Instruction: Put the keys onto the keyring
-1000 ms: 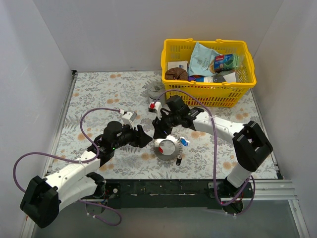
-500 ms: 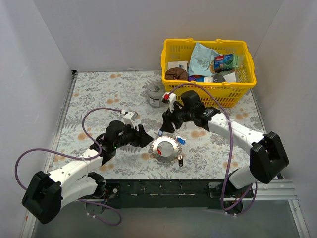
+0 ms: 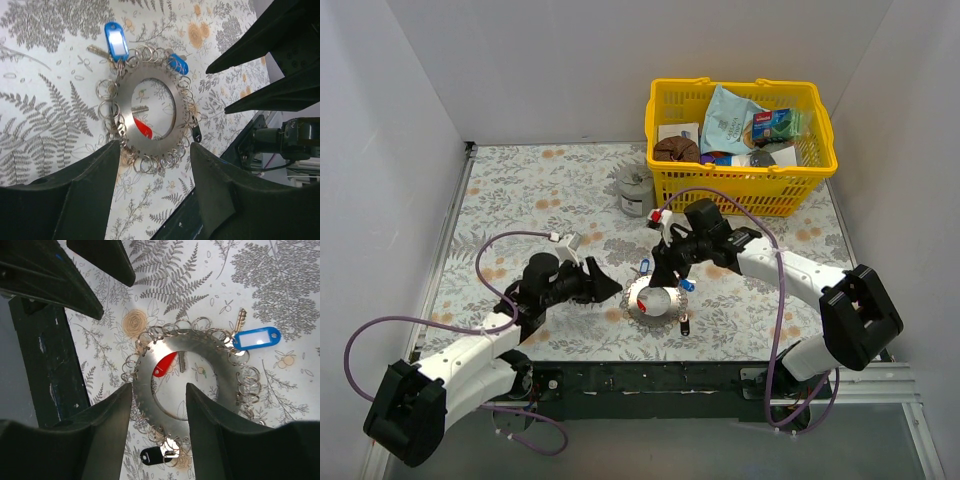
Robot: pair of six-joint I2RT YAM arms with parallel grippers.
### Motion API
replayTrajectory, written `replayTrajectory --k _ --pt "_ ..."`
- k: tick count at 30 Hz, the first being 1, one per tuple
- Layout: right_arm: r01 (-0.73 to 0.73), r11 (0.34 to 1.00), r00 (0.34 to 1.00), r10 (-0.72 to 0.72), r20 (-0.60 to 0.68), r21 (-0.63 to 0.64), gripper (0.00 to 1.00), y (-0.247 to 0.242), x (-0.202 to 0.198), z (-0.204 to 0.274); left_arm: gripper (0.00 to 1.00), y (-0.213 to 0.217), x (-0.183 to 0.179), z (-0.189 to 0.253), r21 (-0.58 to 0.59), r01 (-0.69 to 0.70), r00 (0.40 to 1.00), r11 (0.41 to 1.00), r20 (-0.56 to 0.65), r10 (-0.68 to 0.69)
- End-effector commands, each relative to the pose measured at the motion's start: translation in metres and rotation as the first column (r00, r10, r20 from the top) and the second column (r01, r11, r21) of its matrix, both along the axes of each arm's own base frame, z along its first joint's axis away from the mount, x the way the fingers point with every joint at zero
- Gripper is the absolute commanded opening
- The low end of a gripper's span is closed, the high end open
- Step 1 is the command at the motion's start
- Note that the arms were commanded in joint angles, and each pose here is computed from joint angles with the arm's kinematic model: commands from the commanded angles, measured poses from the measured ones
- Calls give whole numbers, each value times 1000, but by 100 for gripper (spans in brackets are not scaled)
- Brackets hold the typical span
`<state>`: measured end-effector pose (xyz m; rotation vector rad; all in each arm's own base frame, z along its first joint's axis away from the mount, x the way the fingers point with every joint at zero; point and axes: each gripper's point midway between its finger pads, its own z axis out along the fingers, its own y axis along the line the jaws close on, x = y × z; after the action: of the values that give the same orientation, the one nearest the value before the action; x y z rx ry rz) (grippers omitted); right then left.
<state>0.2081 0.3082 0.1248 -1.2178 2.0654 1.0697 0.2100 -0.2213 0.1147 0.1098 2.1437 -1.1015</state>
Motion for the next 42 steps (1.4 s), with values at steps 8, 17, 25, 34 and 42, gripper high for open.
replayTrajectory --k 8,17,25,34,42 --pt "-136 989 990 137 -27 61 51 28 -37 -5 53 2 -22 -12 -109 -22 990 994 -138 7" --pt "-157 986 983 161 -93 49 46 43 -50 -22 49 6 -24 -34 -47 -23 980 999 -197 13" --pt "-103 995 987 104 -125 16 43 47 -43 -32 48 5 -21 -43 -24 -22 978 999 -209 17" --pt "-35 999 992 35 -117 -3 43 51 -31 -28 48 4 -9 -39 -6 -30 984 1000 -175 29" --pt "-1 1000 995 -2 -103 -29 43 55 -22 -28 46 4 1 -38 50 -7 991 999 -137 14"
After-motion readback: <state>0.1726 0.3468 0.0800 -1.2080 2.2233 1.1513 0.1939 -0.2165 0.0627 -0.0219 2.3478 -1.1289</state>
